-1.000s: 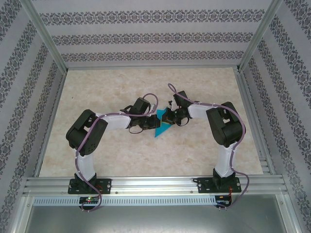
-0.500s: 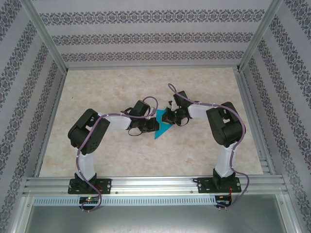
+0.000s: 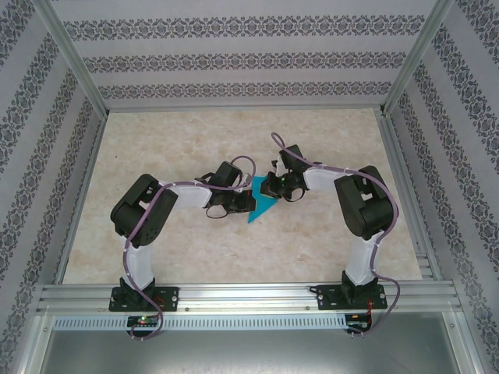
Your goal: Fold a paper plane with a square sheet of paper (pick it up from the middle)
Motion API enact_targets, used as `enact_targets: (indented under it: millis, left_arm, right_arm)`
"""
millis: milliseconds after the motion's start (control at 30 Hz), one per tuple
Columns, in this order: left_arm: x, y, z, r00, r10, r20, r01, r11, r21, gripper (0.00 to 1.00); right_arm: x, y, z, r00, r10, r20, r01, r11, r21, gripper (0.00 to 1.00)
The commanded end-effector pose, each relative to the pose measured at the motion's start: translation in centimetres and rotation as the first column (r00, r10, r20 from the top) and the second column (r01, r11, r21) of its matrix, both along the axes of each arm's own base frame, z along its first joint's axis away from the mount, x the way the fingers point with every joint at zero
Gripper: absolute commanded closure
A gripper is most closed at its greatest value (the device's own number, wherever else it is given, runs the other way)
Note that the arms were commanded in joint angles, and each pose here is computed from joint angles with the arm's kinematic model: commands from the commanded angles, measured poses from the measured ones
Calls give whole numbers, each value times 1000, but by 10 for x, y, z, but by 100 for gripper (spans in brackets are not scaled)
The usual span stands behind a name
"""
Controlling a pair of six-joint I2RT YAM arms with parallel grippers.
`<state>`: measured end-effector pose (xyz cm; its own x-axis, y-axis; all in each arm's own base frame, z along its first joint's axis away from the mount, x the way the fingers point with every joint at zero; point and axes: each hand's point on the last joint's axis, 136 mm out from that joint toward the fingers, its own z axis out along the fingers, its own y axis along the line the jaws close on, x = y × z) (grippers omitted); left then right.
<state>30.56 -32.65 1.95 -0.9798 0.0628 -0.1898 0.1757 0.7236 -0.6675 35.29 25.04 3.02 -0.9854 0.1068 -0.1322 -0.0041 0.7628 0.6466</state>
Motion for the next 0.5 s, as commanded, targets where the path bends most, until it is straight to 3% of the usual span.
enact_targets:
  millis: [0, 467]
  left_arm:
    - [-27, 15, -38, 995, -44, -84, 55, 989, 138, 97]
    - [-32, 18, -45, 995, -60, -82, 74, 981, 177, 98]
  right_arm:
    - [9, 7, 24, 997, -2, 77, 0, 1000, 24, 91]
    - [31, 7, -2, 998, -45, 44, 48, 997, -59, 90]
